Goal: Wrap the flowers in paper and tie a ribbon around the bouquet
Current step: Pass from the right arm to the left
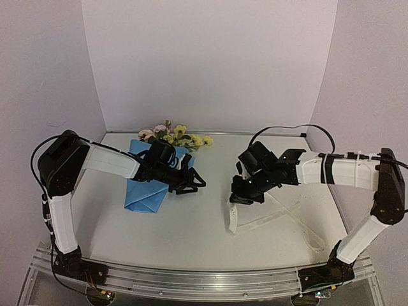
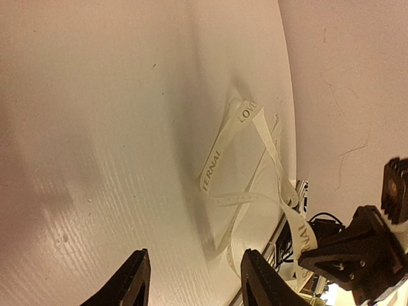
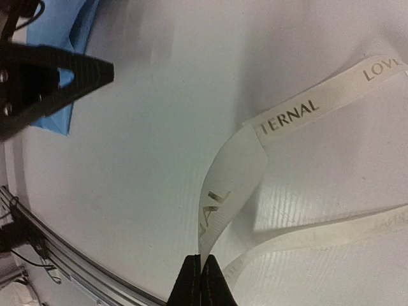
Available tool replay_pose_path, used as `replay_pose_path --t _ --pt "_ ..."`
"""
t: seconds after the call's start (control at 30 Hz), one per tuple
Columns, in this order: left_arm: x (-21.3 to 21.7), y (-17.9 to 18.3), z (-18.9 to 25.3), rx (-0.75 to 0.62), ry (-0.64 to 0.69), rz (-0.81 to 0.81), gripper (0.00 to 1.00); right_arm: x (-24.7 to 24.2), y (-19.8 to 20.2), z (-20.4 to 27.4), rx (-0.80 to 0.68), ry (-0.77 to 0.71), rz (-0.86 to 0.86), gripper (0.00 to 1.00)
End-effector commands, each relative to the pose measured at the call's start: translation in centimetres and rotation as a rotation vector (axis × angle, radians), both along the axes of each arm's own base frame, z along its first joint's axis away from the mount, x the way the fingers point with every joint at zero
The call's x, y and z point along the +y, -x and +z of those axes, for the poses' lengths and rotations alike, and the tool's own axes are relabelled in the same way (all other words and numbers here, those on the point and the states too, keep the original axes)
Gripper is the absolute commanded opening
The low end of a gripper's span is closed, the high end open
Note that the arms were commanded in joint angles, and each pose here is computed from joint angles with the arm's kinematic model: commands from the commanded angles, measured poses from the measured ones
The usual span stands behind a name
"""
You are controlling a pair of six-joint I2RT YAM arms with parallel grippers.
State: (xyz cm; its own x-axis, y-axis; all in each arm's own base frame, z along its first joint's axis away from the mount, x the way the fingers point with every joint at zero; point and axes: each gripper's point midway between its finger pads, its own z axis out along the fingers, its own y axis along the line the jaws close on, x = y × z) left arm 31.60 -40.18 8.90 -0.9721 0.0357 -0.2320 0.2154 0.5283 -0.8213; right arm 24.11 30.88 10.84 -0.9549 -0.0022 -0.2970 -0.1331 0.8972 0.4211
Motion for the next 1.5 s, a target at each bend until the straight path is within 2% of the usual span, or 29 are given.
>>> replay_pose_path --t 0.0,0.2,0.4,0.5,0.6,0.7,0.83,1.07,1.23,1.3,1.33,1.4,1.47 --pt "0.7 0.4 7.2 -0.272 0.111 -0.035 0.51 5.4 -5.2 4.4 -0.004 -0.236 -0.127 0.0" --pt "1.8 4.5 10.1 -0.431 0.302 -0.13 0.56 8.2 -9.2 8.1 0.004 -0.44 -0.265 0.0" --pt "0.8 4.7 10.9 -0.491 0.392 -0.169 0.6 9.0 -10.2 8.8 0.042 -0.559 -0.327 0.0" --pt "0.3 4.4 10.9 -0.512 0.403 -0.189 0.61 7.8 -10.5 9.0 0.031 -0.587 -0.355 0.0" --pt "-0.7 4.4 11.0 -0.517 0.423 -0.247 0.61 7.8 -10.2 8.6 0.08 -0.619 -0.34 0.0" --pt "-1.3 4.0 9.9 -0.54 0.369 -0.295 0.61 8.2 -9.3 8.9 0.116 -0.678 -0.313 0.0" --pt "-2.9 5.4 10.2 -0.526 0.434 -0.401 0.62 7.9 -8.8 8.7 0.152 -0.709 -0.312 0.0" --pt "-4.1 4.9 9.7 -0.531 0.462 -0.421 0.61 7.6 -8.3 9.4 0.211 -0.795 -0.314 0.0" --pt "-5.6 5.6 9.3 -0.5 0.483 -0.44 0.5 6.8 -8.2 9.5 0.229 -0.825 -0.328 0.0" --pt "-6.0 5.7 9.1 -0.484 0.494 -0.432 0.38 6.5 -8.2 9.4 0.231 -0.824 -0.327 0.0" --pt "-5.9 5.7 9.0 -0.475 0.497 -0.418 0.29 6.4 -8.2 9.3 0.228 -0.823 -0.328 0.0" --pt "-5.5 5.5 8.9 -0.459 0.491 -0.375 0.16 6.1 -8.2 9.1 0.211 -0.821 -0.329 0.05" --pt "-5.0 5.6 8.5 -0.436 0.461 -0.349 0.08 5.6 -8.4 9.1 0.182 -0.838 -0.344 0.11"
